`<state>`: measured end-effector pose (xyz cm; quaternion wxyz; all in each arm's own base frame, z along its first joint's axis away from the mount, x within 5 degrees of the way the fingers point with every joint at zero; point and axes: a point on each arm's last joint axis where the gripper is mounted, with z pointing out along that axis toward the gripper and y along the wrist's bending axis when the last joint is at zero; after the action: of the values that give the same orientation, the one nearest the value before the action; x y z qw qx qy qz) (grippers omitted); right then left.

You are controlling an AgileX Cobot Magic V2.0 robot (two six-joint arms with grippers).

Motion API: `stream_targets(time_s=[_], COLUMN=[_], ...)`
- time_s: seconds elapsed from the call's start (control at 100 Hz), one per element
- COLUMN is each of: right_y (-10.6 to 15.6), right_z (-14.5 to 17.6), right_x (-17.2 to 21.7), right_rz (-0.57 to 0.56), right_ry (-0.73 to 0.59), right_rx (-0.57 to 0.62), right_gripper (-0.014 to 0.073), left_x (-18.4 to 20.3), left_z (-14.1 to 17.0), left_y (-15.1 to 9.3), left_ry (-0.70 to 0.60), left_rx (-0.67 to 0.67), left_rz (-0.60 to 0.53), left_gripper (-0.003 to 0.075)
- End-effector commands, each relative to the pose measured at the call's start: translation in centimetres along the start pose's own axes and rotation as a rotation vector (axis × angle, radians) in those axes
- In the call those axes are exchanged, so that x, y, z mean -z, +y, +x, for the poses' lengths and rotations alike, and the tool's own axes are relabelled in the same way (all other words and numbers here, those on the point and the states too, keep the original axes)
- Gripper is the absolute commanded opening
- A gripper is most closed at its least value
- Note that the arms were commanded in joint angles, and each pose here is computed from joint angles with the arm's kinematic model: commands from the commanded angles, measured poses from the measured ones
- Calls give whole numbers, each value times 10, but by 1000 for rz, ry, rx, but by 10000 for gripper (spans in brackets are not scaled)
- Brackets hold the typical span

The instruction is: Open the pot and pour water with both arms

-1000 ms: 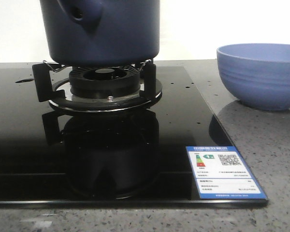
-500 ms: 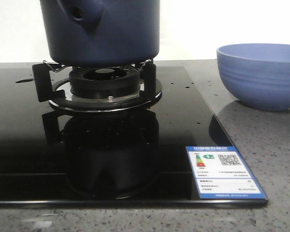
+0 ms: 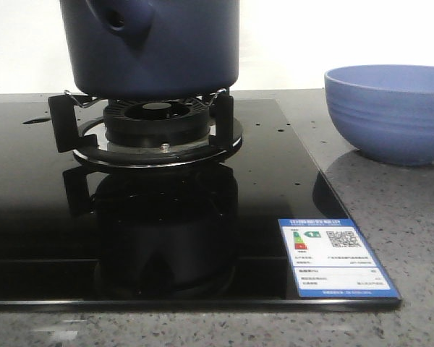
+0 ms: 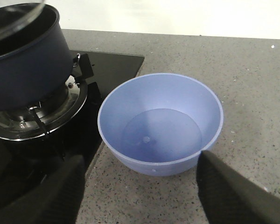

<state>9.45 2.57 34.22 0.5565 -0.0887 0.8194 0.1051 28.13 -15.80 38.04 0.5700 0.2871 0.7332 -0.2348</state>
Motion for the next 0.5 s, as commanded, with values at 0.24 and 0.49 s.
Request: stream_targets(time_s=[0.24,0.49], right_y=[-7,-16], right_z=[-19,-67], right_x=[-35,-78], right_rz=[0,-2], right_ry=[90,230], right_rx=[-35,-52], right_gripper=[460,460], left_x=[68,104], left_z=[-53,-54], left_y=[23,48], left_ry=[-211,-211], left_rx=[1,20], left_rz=[-142,-211], left_gripper=[388,388])
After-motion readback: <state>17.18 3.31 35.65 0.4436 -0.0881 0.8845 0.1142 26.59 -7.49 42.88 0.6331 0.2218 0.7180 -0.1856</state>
